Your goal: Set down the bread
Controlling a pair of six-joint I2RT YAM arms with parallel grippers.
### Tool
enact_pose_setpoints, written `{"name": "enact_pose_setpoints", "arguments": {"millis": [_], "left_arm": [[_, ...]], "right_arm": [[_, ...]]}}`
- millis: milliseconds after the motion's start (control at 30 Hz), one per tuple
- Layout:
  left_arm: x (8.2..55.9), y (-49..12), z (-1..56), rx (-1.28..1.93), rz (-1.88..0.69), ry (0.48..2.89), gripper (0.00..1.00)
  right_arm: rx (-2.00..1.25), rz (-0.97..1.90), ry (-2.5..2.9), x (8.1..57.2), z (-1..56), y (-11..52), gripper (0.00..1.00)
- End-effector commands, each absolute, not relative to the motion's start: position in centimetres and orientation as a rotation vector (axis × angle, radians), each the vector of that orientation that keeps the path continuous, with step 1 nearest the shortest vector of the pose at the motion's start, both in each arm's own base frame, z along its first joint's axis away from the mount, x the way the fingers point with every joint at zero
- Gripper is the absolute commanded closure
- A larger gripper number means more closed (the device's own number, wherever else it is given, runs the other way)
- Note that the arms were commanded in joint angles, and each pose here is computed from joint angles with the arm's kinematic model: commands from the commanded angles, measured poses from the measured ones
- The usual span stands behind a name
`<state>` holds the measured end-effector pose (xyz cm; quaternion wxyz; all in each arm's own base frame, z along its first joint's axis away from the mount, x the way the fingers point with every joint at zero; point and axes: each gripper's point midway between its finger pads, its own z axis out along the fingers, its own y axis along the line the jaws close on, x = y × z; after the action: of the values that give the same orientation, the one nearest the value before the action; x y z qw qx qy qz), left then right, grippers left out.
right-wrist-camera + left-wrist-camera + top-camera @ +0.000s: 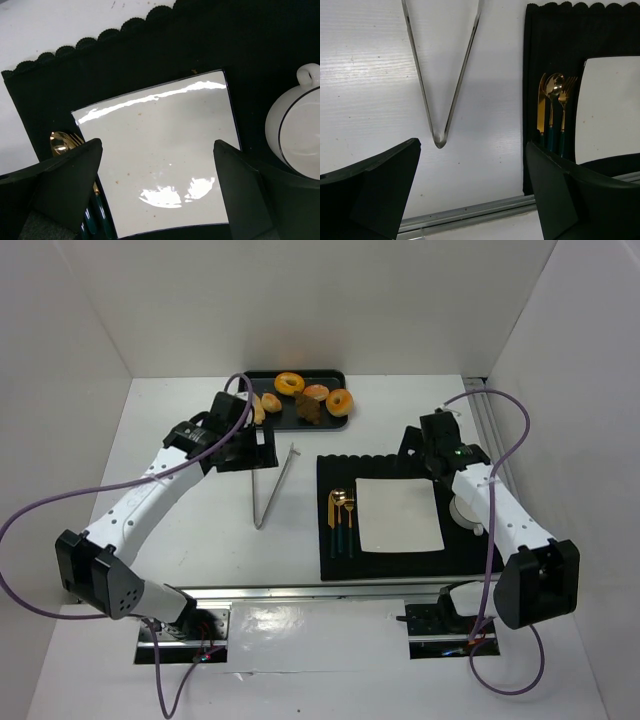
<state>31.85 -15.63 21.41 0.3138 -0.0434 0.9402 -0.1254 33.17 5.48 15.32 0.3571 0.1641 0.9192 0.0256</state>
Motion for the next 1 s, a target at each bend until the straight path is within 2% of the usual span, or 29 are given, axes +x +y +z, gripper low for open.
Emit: {"name": "enact_pose_setpoints", "arguments": {"millis": [0,233,600,800,967], "left_arm": [[32.3,-15.0,22.3,-0.105,-0.265,2.457,0.0],[31.9,-15.2,21.2,-0.1,-0.234,2.482,0.0],[28.9,-16.1,11.1,-0.072,-0.162,2.643,0.0],[29.6,-15.9,6.4,-0.082,-0.109,2.688,0.0],[32.1,-14.9,2.8,-0.074,-0.021,2.711,0.0]], "right_arm": [[0.457,0.088,2.33,33.4,15.9,5.3,0.01],[0.465,0.075,2.382,33.6,14.5,5.3,0.01],[0.434,0.167,2.401,34.6,13.4,6.9,0.01],[0.426,0.193,2.41,35.3,13.5,7.4,0.01],[0.41,0.203,2.411,35.5,13.3,7.6,0.01]]}}
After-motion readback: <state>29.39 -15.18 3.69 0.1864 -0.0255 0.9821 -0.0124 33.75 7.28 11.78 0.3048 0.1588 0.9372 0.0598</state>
